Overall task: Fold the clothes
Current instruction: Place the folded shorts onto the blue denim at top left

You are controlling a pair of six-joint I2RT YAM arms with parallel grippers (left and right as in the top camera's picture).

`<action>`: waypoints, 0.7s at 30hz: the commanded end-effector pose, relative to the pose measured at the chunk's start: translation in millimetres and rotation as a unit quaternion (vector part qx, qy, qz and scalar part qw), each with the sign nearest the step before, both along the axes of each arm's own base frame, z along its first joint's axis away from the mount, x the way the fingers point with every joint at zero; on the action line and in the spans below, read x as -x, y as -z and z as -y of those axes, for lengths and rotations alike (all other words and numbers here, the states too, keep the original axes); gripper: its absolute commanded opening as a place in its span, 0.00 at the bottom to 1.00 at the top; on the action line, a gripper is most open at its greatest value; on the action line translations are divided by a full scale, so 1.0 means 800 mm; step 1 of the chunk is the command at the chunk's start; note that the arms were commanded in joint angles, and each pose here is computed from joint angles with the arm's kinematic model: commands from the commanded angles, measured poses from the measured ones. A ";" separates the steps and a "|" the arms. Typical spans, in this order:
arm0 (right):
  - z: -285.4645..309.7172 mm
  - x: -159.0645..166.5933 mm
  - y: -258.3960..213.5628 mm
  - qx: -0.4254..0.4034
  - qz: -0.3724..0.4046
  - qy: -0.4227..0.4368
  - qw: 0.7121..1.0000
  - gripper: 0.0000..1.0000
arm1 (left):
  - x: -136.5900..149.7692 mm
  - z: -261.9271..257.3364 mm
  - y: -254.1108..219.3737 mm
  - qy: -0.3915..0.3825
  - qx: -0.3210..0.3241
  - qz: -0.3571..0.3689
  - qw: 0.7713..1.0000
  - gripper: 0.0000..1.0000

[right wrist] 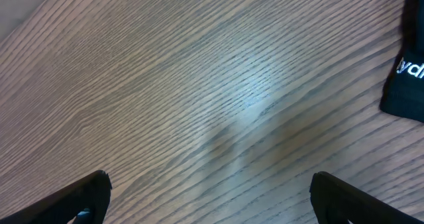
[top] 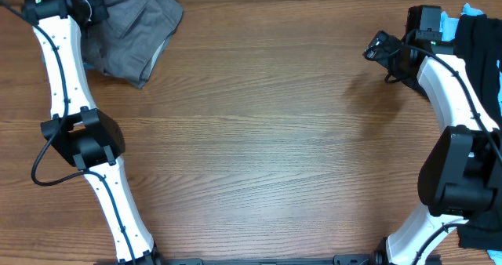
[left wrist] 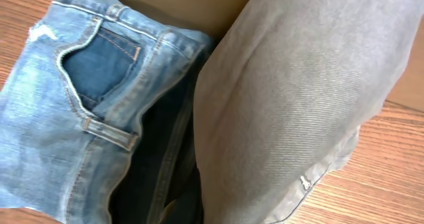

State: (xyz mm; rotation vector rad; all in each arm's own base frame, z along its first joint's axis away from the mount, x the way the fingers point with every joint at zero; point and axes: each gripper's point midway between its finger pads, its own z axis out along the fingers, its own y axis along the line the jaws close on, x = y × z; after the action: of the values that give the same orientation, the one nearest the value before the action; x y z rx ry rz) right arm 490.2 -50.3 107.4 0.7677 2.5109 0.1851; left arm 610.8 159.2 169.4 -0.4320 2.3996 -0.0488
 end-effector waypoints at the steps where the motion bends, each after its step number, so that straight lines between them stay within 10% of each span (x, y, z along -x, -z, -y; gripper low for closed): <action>1: -0.002 -0.007 -0.026 0.001 0.025 -0.002 1.000 1.00 | -0.005 -0.022 -0.028 -0.038 -0.005 0.035 0.999 0.04; 21: -0.002 -0.007 -0.026 0.001 0.025 -0.002 1.000 1.00 | 0.001 -0.079 -0.079 -0.121 -0.064 0.081 0.987 0.04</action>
State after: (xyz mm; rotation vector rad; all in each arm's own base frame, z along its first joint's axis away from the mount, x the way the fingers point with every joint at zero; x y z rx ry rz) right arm 490.2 -50.3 107.4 0.7682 2.5108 0.1853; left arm 614.2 195.8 204.6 -0.5645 2.2585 0.0807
